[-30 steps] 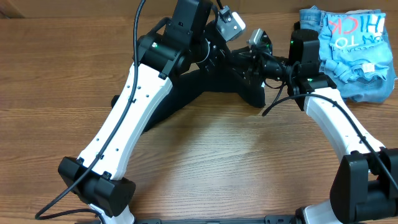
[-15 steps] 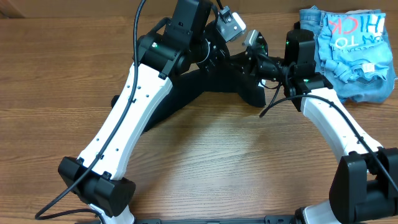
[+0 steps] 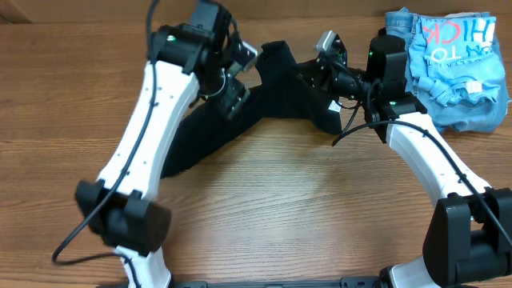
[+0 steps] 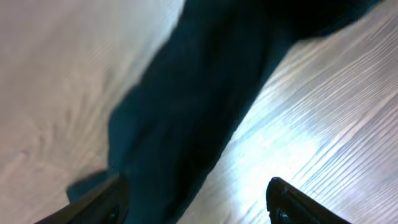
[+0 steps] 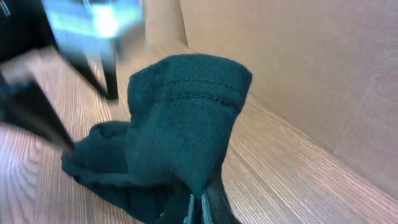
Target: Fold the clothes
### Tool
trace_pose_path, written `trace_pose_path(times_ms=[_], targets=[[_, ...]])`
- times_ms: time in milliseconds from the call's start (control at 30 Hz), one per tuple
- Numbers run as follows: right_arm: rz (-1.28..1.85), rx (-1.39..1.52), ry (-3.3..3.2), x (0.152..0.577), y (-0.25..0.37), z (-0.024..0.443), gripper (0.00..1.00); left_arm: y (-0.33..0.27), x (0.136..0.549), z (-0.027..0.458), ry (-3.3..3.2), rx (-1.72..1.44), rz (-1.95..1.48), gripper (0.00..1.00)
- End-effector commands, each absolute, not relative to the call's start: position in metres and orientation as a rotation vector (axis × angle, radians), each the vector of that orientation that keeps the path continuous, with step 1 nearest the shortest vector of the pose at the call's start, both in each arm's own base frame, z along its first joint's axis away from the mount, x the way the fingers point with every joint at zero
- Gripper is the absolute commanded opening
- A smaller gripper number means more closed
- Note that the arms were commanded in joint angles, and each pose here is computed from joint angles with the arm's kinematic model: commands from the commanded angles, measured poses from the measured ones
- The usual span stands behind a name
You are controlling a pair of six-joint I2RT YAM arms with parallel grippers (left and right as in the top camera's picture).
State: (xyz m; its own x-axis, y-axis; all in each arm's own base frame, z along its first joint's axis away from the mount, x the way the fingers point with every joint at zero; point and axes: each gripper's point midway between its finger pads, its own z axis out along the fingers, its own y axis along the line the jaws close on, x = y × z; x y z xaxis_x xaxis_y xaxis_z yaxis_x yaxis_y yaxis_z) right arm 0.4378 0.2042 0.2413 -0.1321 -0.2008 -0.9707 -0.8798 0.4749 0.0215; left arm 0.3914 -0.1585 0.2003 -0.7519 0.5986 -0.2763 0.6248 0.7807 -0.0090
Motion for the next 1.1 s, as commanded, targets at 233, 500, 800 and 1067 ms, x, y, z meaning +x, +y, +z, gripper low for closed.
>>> trace_pose_path(times_ms=[233, 500, 800, 1067], targets=[[0.744, -0.507, 1.633, 0.488, 0.173, 0.291, 0.04, -0.153, 0.405, 0.140, 2.870, 0.929, -0.034, 0.86], [0.719, -0.436, 1.619, 0.495, 0.165, 0.298, 0.04, -0.157, 0.398, 0.119, 2.950, 0.756, 0.013, 0.71], [0.722, -0.431, 1.630, 0.495, 0.165, 0.296, 0.04, -0.155, 0.405, 0.203, 2.696, 0.468, 0.022, 0.63], [0.698, -0.396, 1.653, 0.499, 0.160, 0.292, 0.04, -0.133, 0.361, 0.155, 2.596, 0.295, 0.078, 0.67]])
